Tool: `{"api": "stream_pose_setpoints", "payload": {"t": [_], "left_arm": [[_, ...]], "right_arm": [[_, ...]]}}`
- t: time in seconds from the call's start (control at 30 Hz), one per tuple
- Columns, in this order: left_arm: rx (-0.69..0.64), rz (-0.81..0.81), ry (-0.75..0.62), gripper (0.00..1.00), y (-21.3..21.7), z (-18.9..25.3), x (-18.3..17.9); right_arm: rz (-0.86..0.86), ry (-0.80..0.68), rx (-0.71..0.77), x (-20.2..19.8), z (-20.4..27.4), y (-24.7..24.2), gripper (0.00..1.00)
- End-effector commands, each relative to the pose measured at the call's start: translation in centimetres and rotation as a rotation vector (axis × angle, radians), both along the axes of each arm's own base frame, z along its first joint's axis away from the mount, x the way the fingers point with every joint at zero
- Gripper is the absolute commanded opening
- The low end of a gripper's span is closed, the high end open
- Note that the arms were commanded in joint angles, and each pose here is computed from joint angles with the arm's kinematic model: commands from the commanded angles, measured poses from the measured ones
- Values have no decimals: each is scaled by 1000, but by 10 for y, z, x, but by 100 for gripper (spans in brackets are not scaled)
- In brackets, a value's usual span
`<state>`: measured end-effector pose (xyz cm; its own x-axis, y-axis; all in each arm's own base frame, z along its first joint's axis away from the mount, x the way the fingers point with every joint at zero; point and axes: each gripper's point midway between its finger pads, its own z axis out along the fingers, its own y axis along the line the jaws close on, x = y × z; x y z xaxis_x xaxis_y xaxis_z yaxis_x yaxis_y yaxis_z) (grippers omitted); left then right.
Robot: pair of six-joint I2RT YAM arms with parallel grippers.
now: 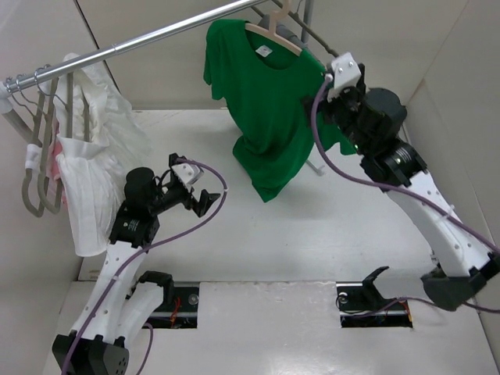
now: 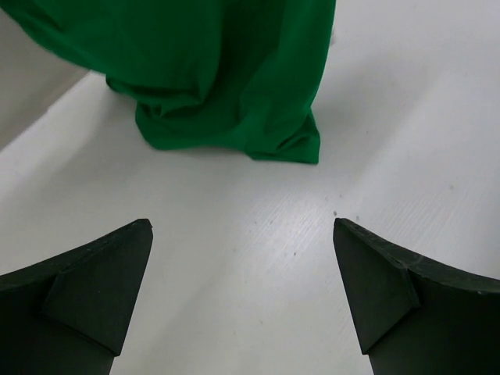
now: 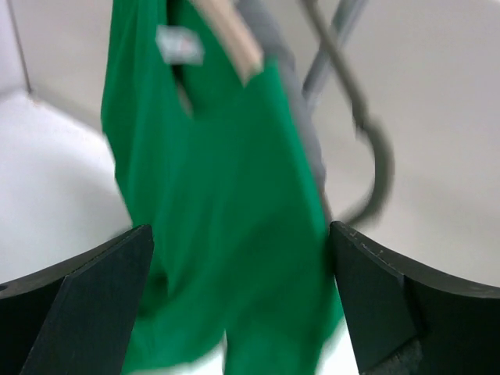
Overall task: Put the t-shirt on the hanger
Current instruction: Hang the hanger with tshirt onto the clothesline
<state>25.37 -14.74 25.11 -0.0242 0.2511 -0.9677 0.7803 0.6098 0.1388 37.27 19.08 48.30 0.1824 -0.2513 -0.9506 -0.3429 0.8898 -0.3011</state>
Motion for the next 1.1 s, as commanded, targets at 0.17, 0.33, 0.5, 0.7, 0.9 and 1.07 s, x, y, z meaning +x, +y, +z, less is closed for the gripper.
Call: {"api": "stream_pose_setpoints", "payload": {"t": [0.17,0.33,0.5,0.7,0.9,1.07], "left_arm": [[-1,236,3,100,31,-50,13],[23,308,43,100,42,-94,13],[30,350,4,100,50,-97,16],[22,403,-18,100,64,-98,20],[29,401,-37,100,68,-95,20],[29,389,-28,100,66,-97,19]], "right_arm": [[-36,213,16,-60,-119,-53,100],[-92,554,61,-80,-279,-75,100],[-158,744,141,-102,-360,-90,100],[-280,756,175,-107,-378,-113,100],[-297,765,62,-104,-372,-125,100],[-245,756,12,-98,-366,-120,100]]}}
